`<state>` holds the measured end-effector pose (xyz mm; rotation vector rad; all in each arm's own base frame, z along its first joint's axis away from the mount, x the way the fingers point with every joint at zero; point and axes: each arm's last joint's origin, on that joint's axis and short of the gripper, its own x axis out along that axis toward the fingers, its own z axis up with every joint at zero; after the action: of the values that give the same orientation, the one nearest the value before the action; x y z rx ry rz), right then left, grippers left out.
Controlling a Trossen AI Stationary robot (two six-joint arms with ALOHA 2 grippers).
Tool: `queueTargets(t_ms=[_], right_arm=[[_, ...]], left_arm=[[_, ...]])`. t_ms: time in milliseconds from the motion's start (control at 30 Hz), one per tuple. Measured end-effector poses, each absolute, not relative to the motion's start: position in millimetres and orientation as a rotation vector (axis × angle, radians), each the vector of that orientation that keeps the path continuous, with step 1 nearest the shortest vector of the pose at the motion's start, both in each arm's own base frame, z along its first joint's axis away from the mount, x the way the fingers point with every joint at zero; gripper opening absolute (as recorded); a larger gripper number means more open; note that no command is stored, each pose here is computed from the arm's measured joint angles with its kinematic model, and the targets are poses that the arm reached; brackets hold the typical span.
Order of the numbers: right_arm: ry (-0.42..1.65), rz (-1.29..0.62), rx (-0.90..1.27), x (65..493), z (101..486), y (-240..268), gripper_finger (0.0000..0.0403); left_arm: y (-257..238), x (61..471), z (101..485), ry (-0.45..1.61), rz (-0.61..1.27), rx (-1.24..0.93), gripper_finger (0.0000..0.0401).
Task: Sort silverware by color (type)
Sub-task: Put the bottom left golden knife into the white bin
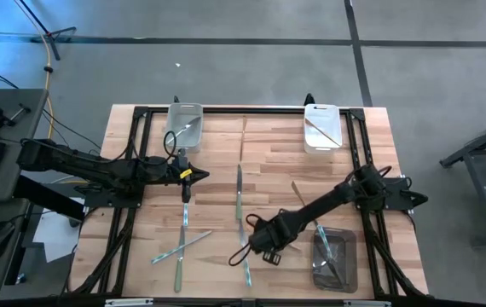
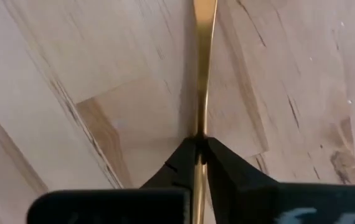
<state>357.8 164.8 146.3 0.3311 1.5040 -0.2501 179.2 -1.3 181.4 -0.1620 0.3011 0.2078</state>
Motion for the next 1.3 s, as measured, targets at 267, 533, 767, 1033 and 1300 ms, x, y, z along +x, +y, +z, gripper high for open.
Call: queueTargets(t_ms=[267,533,767,1033,1300], right_arm=[[1.424,-0.240,0.315,353.3,193.2,138.4,0.0003],[1.503,-0.437,0.333,325.1,249.2,56.0,0.0002],[1.589,-0.701,0.340,287.5,281.1,-41.6,0.0002],[1.630,-0.783,0.416,258.5,280.5,-134.0,0.0002],[1.625,-0.855,0.527,224.6,280.3,-187.3,0.0002]], left_arm=[[-1.3,179.0,180.9,0.306,0.209,-0.163,0.0005],[-1.3,179.0,180.9,0.307,0.209,-0.163,0.0005],[-1.3,179.0,180.9,0.307,0.209,-0.163,0.0005],[-1.3,179.0,180.9,0.308,0.208,-0.155,0.0005],[-1.3,178.9,180.8,0.310,0.206,-0.144,0.0005]])
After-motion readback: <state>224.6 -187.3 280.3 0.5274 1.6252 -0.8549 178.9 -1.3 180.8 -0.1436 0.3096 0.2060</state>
